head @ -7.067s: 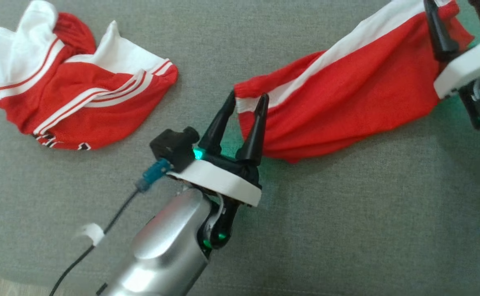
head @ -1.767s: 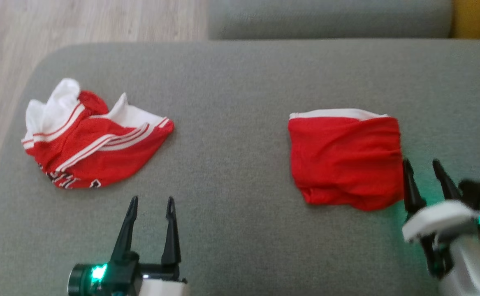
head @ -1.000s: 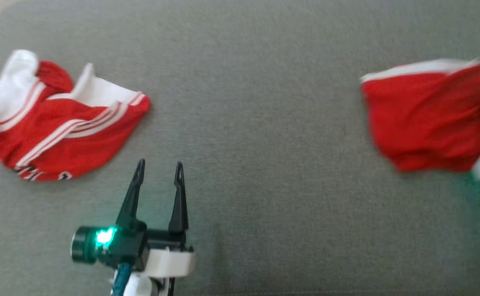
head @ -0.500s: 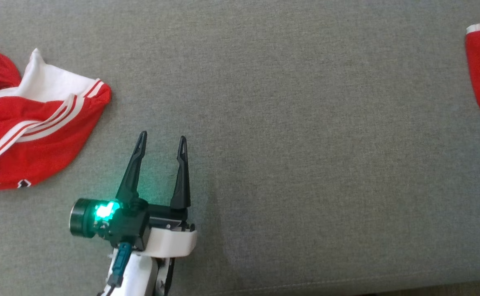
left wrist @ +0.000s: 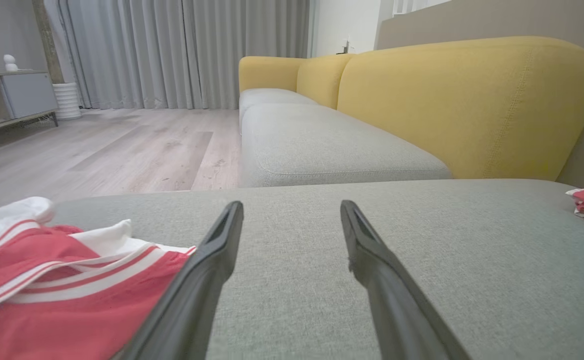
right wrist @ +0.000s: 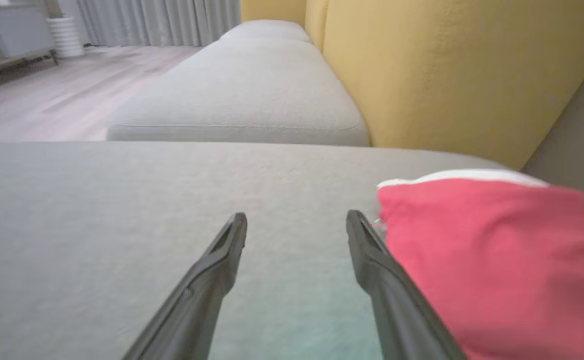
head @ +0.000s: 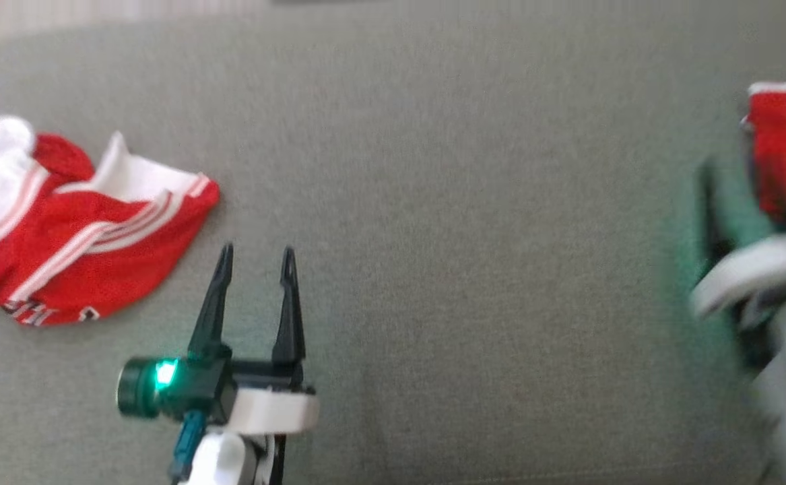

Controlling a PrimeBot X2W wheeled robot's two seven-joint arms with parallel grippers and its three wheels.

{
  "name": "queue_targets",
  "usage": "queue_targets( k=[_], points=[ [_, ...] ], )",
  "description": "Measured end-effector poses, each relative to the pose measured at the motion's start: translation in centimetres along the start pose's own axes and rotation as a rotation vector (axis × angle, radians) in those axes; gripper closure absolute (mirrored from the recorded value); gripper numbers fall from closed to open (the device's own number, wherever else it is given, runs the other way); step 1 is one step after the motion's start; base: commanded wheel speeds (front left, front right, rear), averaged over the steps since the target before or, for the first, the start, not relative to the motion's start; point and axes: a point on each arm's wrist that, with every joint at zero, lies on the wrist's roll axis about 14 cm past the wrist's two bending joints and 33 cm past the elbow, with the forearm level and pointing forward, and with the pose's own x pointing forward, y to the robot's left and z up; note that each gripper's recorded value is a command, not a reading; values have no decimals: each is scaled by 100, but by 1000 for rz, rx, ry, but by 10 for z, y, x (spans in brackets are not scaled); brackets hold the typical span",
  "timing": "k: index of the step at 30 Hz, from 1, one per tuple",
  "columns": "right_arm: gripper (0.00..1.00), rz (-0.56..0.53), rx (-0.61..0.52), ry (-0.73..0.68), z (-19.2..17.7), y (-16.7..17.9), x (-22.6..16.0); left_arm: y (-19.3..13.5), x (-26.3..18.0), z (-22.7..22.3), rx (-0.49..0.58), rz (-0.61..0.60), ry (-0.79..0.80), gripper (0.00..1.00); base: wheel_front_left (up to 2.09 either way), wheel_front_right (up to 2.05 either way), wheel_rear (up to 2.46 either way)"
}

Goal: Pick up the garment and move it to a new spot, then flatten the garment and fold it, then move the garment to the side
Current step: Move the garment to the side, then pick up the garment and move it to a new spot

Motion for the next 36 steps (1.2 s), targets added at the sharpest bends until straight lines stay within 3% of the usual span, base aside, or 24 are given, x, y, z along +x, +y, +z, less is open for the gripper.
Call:
queue_targets(
  k=[6, 10, 18, 24, 36],
  points=[
    [0, 131, 161, -64, -1, 91, -59, 14, -39, 15, 7, 60, -27, 0, 0, 0, 0],
    [0, 187, 182, -109, 5, 120, -92, 24, -59, 27, 19, 100, -60, 0, 0, 0, 0],
    [0, 182, 174, -183, 21, 120, -116, 33, -82, 37, 26, 125, -98, 0, 0, 0, 0],
    [0, 171, 183, -165, 9, 120, -133, 41, -98, 36, 26, 159, -101, 0, 0, 0, 0],
    [0, 160, 186, -170, 9, 117, -136, 41, -102, 27, 31, 155, -72, 0, 0, 0, 0]
  ],
)
